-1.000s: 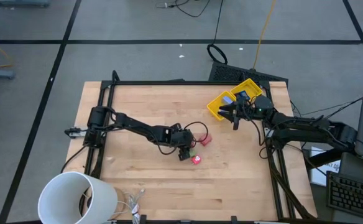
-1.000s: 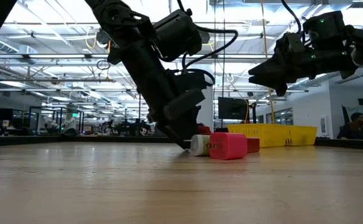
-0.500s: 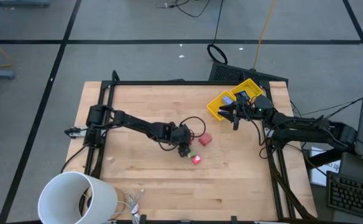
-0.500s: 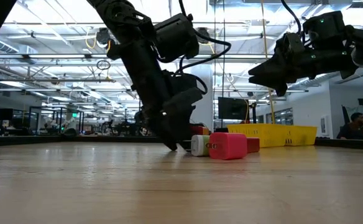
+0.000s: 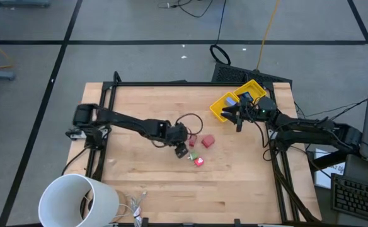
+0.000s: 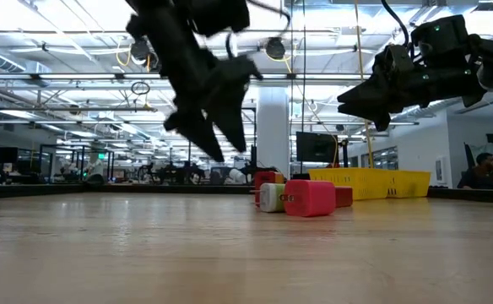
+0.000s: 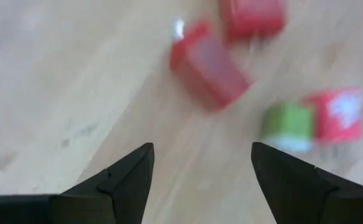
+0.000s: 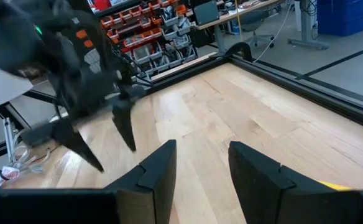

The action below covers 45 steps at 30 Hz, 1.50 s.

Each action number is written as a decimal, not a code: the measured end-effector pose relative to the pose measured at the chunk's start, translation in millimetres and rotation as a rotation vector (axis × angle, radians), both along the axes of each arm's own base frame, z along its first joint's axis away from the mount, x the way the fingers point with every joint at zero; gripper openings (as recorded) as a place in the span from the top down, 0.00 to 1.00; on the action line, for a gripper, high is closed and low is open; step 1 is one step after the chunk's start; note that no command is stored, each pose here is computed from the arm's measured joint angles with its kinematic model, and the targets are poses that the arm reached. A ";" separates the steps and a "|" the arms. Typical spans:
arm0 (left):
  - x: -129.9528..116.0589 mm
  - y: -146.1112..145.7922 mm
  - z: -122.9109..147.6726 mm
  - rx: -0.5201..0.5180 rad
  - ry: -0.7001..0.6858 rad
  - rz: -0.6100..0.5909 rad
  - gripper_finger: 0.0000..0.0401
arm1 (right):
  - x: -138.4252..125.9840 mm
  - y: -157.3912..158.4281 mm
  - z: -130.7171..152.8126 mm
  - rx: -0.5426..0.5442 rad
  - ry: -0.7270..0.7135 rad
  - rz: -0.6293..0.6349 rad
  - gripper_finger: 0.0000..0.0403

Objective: Pick & Place Office items
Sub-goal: Put the left red charger adapter into the left yellow bin

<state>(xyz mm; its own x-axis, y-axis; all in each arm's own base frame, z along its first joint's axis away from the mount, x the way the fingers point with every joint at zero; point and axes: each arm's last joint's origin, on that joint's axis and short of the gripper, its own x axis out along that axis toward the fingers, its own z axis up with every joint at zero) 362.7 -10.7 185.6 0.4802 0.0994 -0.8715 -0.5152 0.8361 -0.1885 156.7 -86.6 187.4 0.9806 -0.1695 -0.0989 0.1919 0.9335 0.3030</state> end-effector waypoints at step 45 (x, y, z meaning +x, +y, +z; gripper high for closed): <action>46.2 2.4 -27.8 0.016 -0.102 0.215 0.32 | 0.1 -0.3 0.4 -0.002 -0.003 -0.006 0.68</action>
<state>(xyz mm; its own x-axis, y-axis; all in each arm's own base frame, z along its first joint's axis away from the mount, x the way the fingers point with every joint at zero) 408.9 -8.3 157.8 0.5321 0.2227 -0.8169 -0.6608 0.7124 -0.2362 156.8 -86.9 187.8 0.9797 -0.1760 -0.0956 0.1970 0.9329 0.3014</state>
